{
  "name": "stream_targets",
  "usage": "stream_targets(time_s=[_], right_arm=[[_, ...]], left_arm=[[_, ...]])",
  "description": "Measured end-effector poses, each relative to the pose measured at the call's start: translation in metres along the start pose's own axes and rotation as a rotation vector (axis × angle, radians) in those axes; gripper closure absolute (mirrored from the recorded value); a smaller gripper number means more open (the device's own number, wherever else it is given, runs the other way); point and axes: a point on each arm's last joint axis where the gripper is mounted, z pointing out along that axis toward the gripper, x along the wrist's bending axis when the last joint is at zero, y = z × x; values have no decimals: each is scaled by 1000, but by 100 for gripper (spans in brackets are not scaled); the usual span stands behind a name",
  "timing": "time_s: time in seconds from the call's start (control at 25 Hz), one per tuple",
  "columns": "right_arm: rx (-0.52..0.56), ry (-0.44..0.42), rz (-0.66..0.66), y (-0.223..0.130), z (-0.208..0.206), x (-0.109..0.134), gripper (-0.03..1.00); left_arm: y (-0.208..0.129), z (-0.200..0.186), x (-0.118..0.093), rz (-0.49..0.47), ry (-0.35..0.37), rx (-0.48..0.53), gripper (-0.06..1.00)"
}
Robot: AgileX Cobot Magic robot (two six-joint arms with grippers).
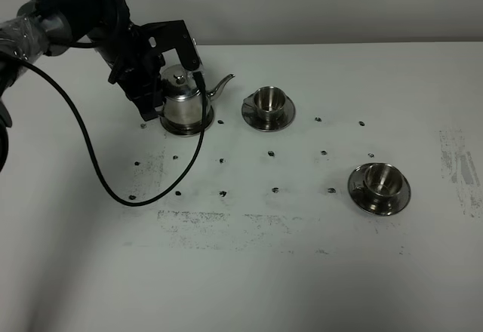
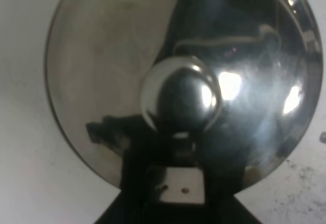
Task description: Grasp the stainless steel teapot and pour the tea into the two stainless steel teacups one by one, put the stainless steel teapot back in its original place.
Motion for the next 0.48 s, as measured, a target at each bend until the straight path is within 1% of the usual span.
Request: stream_targets(time_s=[0.32,0.48], right_arm=[[0,0,0,0,0,0,74],[0,0,0,0,0,0,74]], left_arm=[[8,-48,0,7,18,-34,76],[11,-56,-1,22,24,-37,76]])
